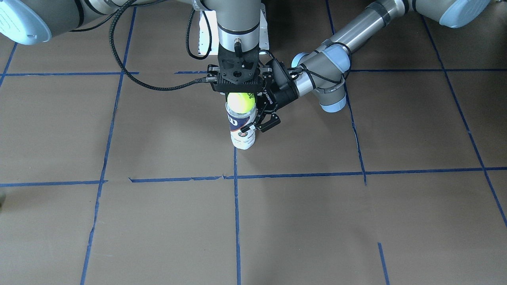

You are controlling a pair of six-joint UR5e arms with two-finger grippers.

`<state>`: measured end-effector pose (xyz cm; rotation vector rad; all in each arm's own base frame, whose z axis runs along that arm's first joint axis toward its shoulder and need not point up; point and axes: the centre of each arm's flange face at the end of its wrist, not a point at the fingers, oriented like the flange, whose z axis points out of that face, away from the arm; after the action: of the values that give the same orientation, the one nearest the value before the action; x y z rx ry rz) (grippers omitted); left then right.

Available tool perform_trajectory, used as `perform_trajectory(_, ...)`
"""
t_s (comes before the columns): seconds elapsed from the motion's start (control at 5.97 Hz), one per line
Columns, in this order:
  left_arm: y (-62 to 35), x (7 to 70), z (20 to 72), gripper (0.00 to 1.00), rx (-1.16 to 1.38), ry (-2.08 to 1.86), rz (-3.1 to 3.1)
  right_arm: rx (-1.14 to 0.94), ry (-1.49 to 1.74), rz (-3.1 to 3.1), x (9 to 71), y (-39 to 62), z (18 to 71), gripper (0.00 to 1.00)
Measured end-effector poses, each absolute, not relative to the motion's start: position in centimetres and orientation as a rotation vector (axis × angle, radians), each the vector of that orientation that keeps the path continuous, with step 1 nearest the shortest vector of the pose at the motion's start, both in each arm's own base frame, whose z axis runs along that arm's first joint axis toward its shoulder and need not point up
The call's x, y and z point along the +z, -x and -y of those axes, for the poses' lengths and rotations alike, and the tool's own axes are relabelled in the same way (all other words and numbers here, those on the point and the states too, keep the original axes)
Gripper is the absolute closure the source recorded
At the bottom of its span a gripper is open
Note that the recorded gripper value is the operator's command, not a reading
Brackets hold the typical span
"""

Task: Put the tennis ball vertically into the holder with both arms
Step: 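Lower the ball into the tube and open the right gripper, then raise the right gripper and move it to the second tennis ball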

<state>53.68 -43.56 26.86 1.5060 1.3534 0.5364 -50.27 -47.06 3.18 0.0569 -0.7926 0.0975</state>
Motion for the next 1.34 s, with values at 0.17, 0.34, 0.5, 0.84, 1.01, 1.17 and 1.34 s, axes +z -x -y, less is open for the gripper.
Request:
perform_trajectory(0.17, -53.7, 26.9, 43.6, 0.14, 0.536, -1.506, -1.353, 0.096, -0.056, 0.791, 3.2, 50.4, 46.9, 0.02)
perform_trajectory(0.34, -53.7, 26.9, 43.6, 0.14, 0.536, -1.506, -1.353, 0.095, -0.055, 0.79, 3.3, 50.5, 46.9, 0.02)
perform_trajectory(0.5, -53.7, 26.9, 43.6, 0.14, 0.536, -1.506, -1.353, 0.094, -0.055, 0.79, 3.3, 50.5, 46.8, 0.01)
perform_trajectory(0.84, -53.7, 26.9, 43.6, 0.14, 0.536, -1.506, -1.353, 0.087, -0.056, 0.792, 3.3, 50.5, 46.8, 0.01)
perform_trajectory(1.01, -53.6, 26.9, 43.6, 0.14, 0.535, -1.507, -1.353, 0.073, -0.063, 0.79, 3.6, 50.3, 46.9, 0.01)
perform_trajectory(1.17, -53.4, 26.9, 43.8, 0.17, 0.533, -1.511, -1.352, 0.043, -0.087, 0.787, 4.6, 48.9, 47.7, 0.01)
perform_trajectory(1.34, -53.2, 26.9, 43.9, 0.19, 0.529, -1.513, -1.35, 0.007, -0.106, 0.783, 6.7, 46.3, 49.0, 0.01)
